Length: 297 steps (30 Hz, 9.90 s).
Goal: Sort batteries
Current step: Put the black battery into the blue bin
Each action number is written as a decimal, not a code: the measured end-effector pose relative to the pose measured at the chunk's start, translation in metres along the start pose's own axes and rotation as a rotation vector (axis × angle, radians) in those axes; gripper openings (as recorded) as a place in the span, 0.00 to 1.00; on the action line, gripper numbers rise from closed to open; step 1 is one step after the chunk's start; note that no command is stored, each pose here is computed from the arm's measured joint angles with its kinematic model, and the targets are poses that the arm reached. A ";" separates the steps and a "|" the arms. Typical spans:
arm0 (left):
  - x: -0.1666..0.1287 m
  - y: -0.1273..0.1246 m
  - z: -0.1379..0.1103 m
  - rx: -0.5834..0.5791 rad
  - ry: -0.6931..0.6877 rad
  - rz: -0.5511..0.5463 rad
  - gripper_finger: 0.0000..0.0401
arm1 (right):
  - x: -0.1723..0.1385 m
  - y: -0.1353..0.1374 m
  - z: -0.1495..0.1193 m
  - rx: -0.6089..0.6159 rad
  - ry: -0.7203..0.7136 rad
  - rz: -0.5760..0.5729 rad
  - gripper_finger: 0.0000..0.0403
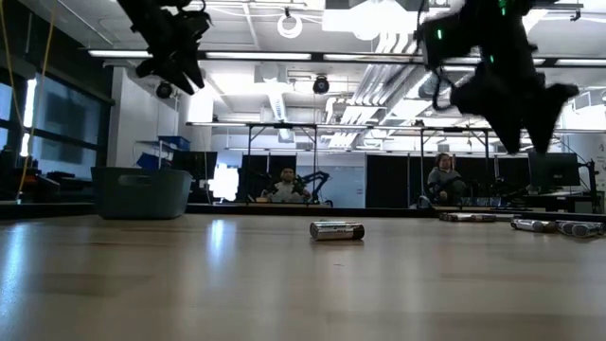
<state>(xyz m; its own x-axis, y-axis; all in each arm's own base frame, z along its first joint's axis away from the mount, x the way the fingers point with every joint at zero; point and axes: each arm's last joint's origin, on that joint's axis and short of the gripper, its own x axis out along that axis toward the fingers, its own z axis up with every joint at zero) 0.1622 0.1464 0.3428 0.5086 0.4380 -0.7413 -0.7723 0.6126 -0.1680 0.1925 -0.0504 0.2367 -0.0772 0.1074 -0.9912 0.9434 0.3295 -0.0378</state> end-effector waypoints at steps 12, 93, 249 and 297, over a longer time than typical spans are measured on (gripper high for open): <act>0.001 -0.006 0.000 0.021 -0.005 -0.018 0.35 | 0.065 -0.025 0.014 0.142 -0.004 -0.023 0.25; 0.040 -0.124 0.020 0.190 -0.348 -1.049 0.59 | -0.145 0.131 0.039 -0.403 -1.308 1.182 0.04; -0.029 -0.139 -0.275 0.454 0.750 -0.729 0.33 | -0.109 0.123 -0.118 -0.810 -0.995 0.823 0.41; 0.006 -0.139 -0.355 1.336 0.666 -0.692 0.32 | -0.112 0.121 -0.095 -0.705 -0.974 0.824 0.41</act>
<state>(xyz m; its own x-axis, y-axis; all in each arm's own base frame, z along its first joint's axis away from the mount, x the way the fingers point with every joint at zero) 0.1377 -0.1697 0.1306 0.0805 -0.2700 -0.9595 0.5528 0.8131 -0.1824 0.2850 0.0663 0.3549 0.9114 -0.0814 -0.4033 0.2384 0.9034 0.3565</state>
